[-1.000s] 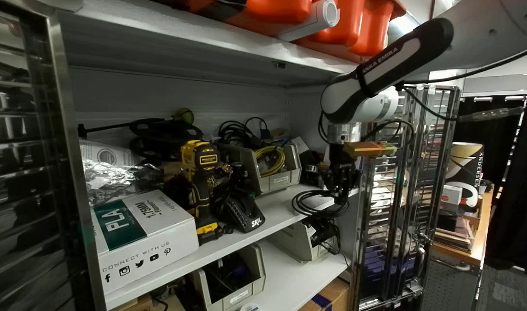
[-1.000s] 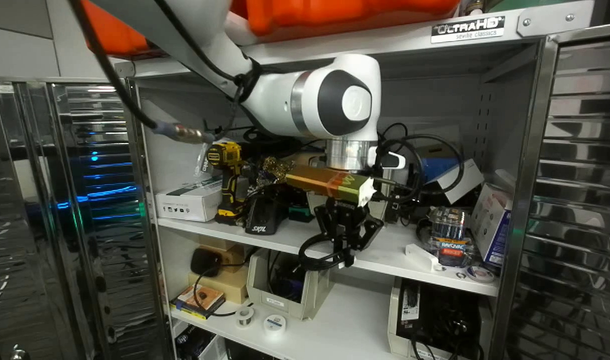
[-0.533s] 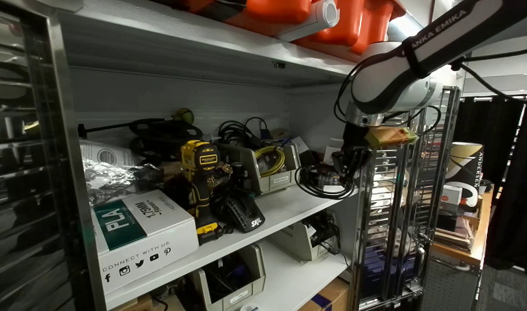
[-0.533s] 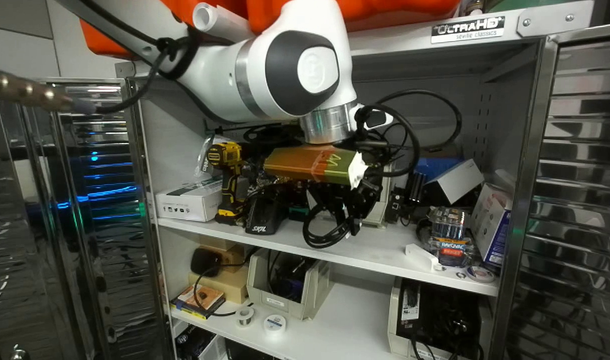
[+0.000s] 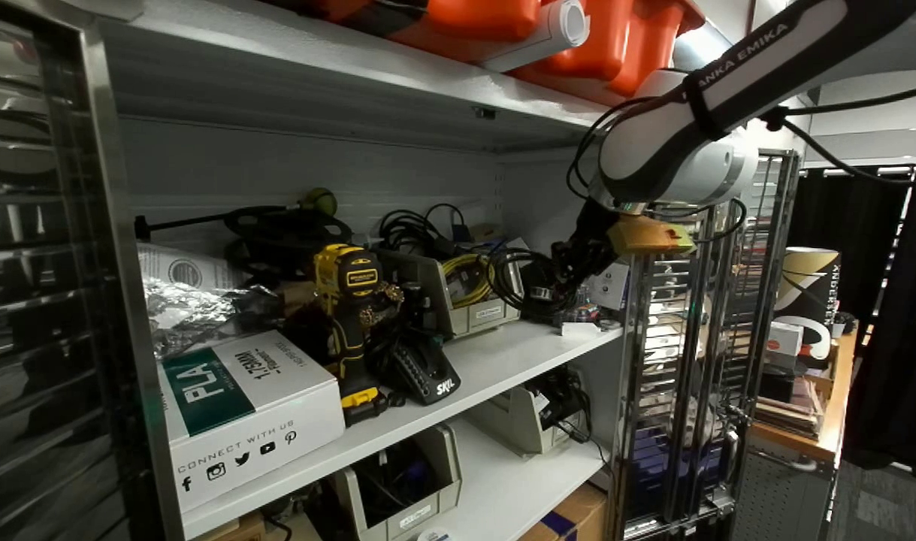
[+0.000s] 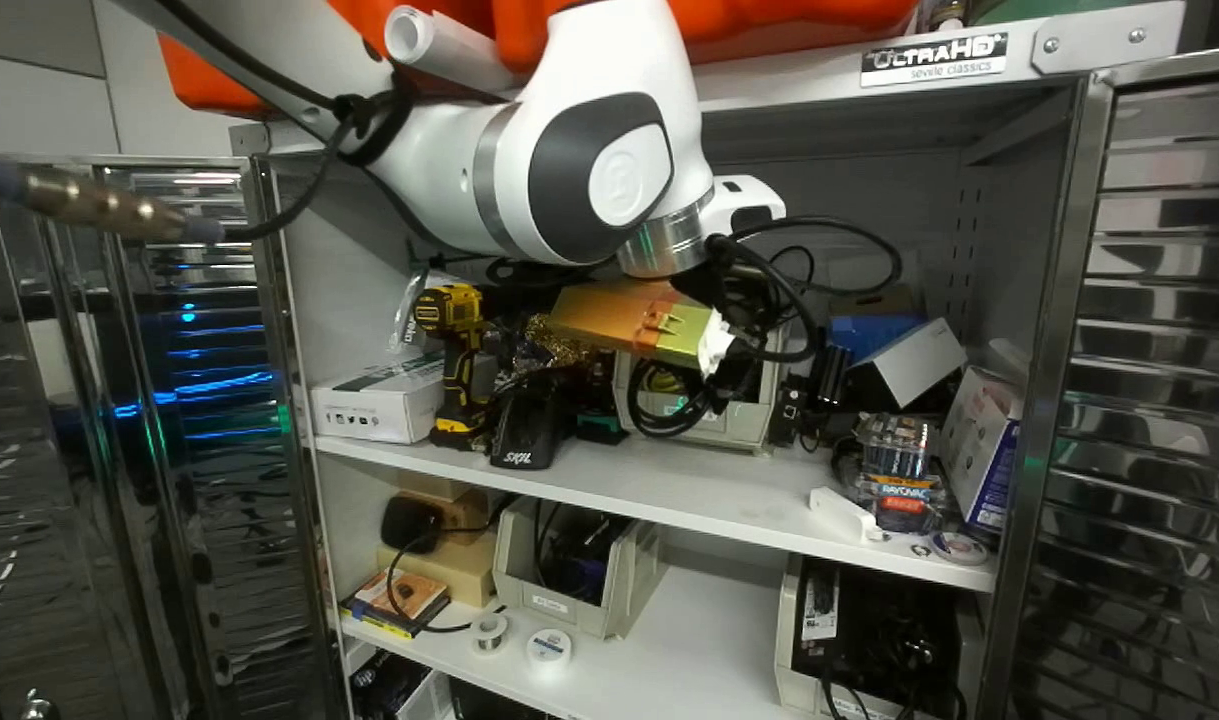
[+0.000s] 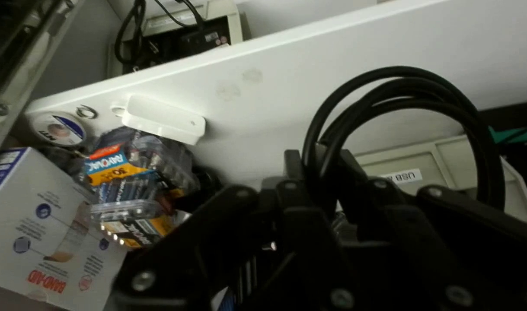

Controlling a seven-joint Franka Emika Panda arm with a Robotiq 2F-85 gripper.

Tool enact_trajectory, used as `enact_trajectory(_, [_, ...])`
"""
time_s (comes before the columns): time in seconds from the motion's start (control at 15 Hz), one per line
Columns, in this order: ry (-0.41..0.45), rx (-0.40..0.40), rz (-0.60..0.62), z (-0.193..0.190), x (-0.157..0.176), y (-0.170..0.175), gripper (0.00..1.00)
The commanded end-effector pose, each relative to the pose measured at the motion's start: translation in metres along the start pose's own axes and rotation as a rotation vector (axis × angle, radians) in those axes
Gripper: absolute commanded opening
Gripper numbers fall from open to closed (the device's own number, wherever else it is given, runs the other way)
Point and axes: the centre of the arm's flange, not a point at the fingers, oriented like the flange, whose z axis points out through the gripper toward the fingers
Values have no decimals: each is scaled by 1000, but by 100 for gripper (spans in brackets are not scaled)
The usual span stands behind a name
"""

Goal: Pick up the black cable and put it in the cable box.

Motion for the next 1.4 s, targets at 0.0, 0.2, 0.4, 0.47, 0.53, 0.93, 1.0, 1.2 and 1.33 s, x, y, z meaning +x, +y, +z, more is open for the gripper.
enact_trajectory(0.0, [102,91,47,4,61,-18,14])
enact_trajectory(0.2, [176,129,98,3,99,-37,14])
enact_trajectory(0.4, [202,137,128,17,112,-42,12])
enact_trajectory(0.47, [201,137,130,23,114,-43,13])
enact_trajectory(0.53, [203,139,131,31,115,-43,13])
enact_trajectory(0.93, [216,188,133,57,130,-64,14])
enact_trajectory(1.0, [217,191,130,58,130,-67,14])
enact_trajectory(1.2, [205,174,97,59,124,-70,50])
enact_trajectory(1.33, [193,171,85,54,112,-69,63])
